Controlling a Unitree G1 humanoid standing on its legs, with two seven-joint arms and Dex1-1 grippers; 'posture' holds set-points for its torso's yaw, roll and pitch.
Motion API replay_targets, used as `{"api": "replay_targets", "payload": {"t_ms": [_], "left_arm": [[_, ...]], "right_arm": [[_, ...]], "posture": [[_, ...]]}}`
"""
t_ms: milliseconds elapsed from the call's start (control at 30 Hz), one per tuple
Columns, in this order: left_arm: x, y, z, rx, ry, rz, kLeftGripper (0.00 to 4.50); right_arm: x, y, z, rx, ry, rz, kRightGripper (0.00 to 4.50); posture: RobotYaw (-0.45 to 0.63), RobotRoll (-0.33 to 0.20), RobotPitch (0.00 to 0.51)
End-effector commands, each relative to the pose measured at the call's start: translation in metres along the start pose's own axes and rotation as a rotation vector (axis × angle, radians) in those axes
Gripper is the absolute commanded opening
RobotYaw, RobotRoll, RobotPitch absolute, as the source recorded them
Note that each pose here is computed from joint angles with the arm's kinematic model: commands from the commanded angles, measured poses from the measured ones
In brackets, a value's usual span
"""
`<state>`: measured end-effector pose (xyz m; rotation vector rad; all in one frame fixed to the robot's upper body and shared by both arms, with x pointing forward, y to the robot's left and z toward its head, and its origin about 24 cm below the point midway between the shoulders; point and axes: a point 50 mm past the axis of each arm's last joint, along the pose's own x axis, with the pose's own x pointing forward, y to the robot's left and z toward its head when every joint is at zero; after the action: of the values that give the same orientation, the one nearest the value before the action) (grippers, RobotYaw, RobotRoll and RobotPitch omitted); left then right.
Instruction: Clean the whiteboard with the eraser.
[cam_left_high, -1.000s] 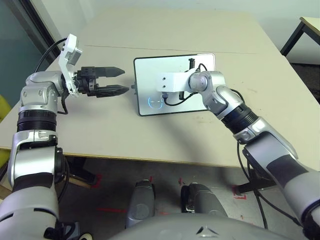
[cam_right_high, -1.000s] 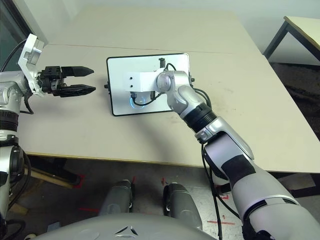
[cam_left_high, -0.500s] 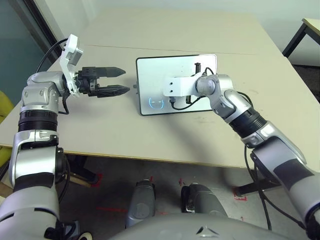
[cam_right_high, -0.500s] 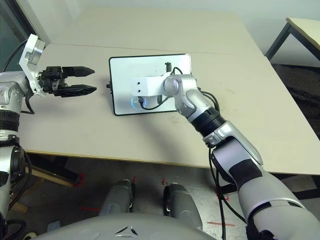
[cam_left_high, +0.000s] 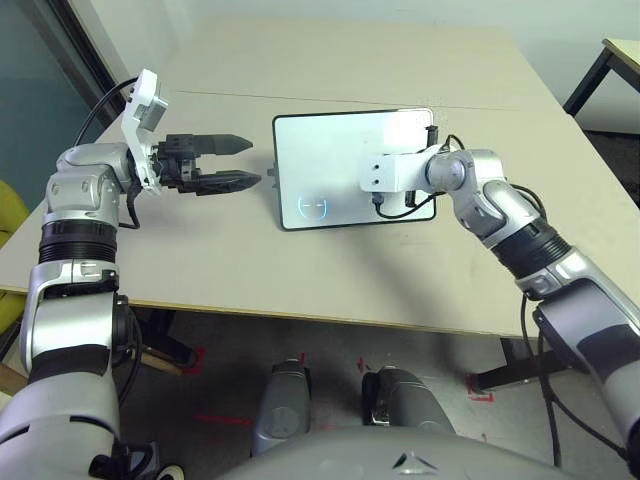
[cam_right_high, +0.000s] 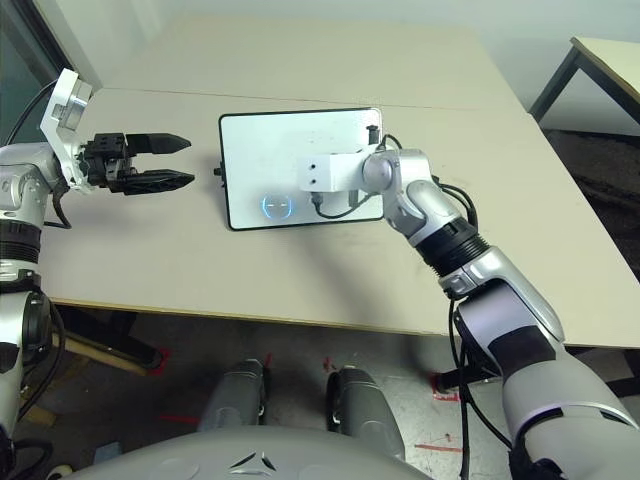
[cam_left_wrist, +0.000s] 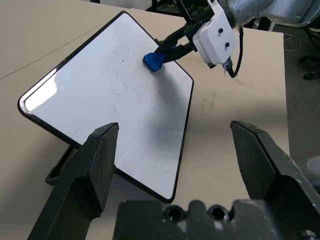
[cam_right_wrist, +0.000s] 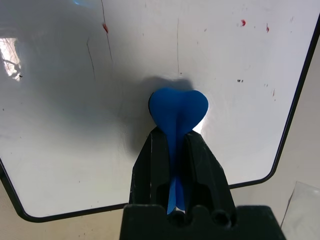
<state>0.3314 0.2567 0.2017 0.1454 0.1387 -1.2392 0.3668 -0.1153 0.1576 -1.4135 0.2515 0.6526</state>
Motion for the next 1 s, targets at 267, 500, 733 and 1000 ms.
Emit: {"api": "replay_targets", "payload": {"t_ms": [267,500,733,1000], "left_arm": [[-0.001,-0.001,0.000,0.001,0.005,-0.004,4.50],[-0.003,-0.002,-0.002,-0.004,0.006,0.002,4.50],[0.003,-0.002,-0.004,-0.006,-0.003,-0.008,4.50],[0.006,-0.001,-0.005,-0.005,-0.010,-0.011,4.50]], "right_arm": [[-0.027,-0.004,-0.015,0.414,-0.124,0.107,0.14],[-0.064,-0.019,-0.070,0.880,-0.059,0.060,0.14],[-0.079,-0.013,-0.108,1.240,0.049,-0.013,0.14],[-0.060,0.024,-0.132,1.550,0.205,-0.089,0.14]], "posture": [[0.28,0.000,0.051],[0.27,0.000,0.062],[0.25,0.000,0.062],[0.25,0.000,0.061]]}}
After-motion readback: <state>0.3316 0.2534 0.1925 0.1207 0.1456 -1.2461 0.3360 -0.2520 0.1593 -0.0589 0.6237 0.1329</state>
